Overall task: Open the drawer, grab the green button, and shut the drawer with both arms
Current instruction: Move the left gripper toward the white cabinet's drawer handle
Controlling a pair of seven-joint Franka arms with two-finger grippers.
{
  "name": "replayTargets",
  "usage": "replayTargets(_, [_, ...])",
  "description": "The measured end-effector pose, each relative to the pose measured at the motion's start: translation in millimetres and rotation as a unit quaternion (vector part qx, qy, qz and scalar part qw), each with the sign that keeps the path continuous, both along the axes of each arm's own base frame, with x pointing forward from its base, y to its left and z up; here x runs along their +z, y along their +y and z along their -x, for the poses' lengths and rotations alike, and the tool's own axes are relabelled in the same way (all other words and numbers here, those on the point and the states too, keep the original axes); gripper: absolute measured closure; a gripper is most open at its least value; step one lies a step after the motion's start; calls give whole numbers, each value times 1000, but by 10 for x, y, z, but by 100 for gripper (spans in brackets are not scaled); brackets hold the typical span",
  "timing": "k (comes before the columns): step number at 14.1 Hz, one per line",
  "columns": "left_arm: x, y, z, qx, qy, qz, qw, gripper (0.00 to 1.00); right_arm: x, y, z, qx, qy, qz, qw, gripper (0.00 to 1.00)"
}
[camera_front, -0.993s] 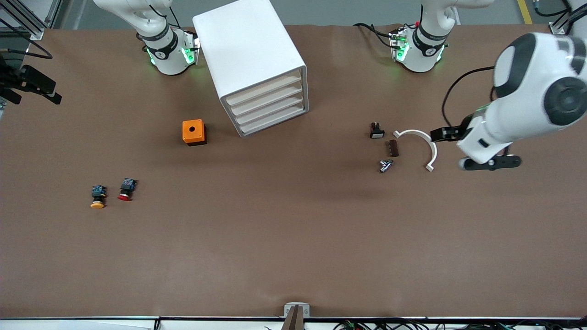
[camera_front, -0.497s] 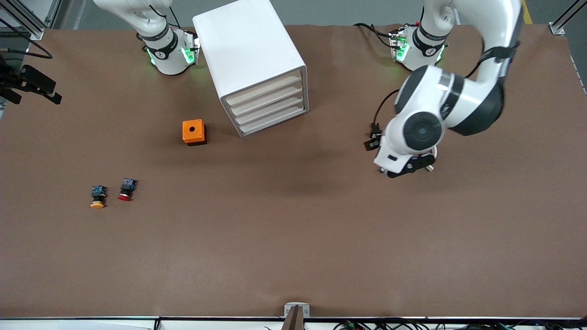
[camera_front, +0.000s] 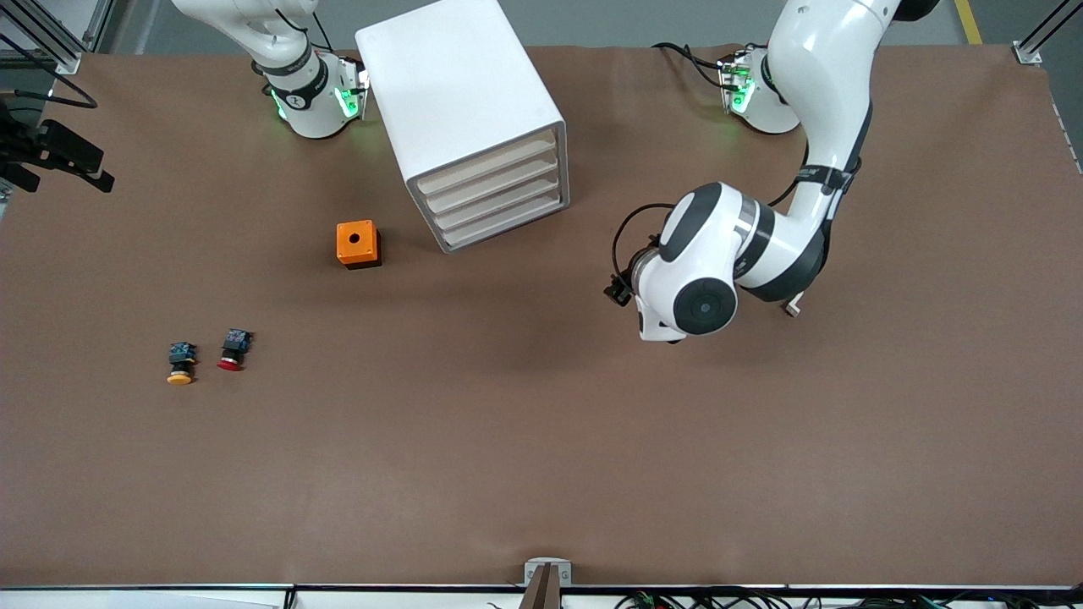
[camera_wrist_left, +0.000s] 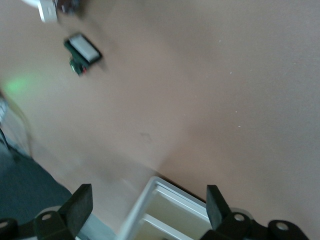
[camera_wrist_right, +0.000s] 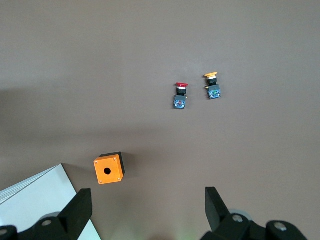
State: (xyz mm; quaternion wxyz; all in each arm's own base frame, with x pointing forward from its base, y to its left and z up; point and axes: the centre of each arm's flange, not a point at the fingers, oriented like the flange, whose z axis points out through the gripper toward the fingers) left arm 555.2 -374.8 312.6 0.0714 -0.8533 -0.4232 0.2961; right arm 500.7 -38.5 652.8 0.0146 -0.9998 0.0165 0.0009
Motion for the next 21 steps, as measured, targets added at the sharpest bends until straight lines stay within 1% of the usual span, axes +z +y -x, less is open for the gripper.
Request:
replayTargets(1, [-105, -87, -26, 51, 25, -5, 998, 0, -1, 0, 2, 0, 1, 0, 1000, 0])
replayTargets(2, [-171, -135, -37, 82, 42, -12, 996, 0, -2, 0, 2, 0, 1, 0, 1000, 0])
replayTargets(3, [-237, -187, -49, 122, 63, -22, 990, 0, -2, 0, 2, 0, 1, 0, 1000, 0])
replayTargets(5, [-396, -265, -58, 189, 105, -44, 975, 0, -2, 1, 3, 0, 1, 0, 1000, 0])
replayTargets(6, [-490, -292, -50, 221, 128, -59, 965, 0, -3, 0, 4, 0, 2, 0, 1000, 0])
replayTargets(7, [-576, -329, -36, 255, 156, -71, 951, 0, -4, 1, 5, 0, 2, 0, 1000, 0])
replayTargets(9, [-682, -413, -16, 309, 213, -79, 924, 0, -6, 1, 7, 0, 3, 0, 1000, 0])
replayTargets(11, [-756, -466, 1, 344, 250, -92, 900, 1, -8, 1, 9, 0, 4, 0, 1000, 0])
replayTargets(13, [-848, -524, 55, 359, 277, -110, 884, 1, -8, 1, 10, 0, 5, 0, 1000, 0])
replayTargets(16, [-1043, -732, 286, 348, 319, -132, 872, 2, -8, 1, 10, 0, 5, 0, 1000, 0])
replayTargets(17, [-1105, -802, 379, 341, 336, -142, 866, 5, -8, 1, 10, 0, 5, 0, 1000, 0])
replayTargets(18, [-1185, -863, 478, 333, 352, -151, 862, 14, -9, 1, 10, 0, 5, 0, 1000, 0])
replayTargets(19, [-1268, -907, 558, 326, 364, -160, 858, 14, -9, 1, 10, 0, 5, 0, 1000, 0])
replayTargets(20, [-1348, -930, 621, 320, 373, -167, 855, 19, -9, 0, 11, 0, 5, 0, 1000, 0])
replayTargets(21, [-1423, -936, 674, 313, 382, -174, 852, 32, -9, 0, 11, 0, 5, 0, 1000, 0])
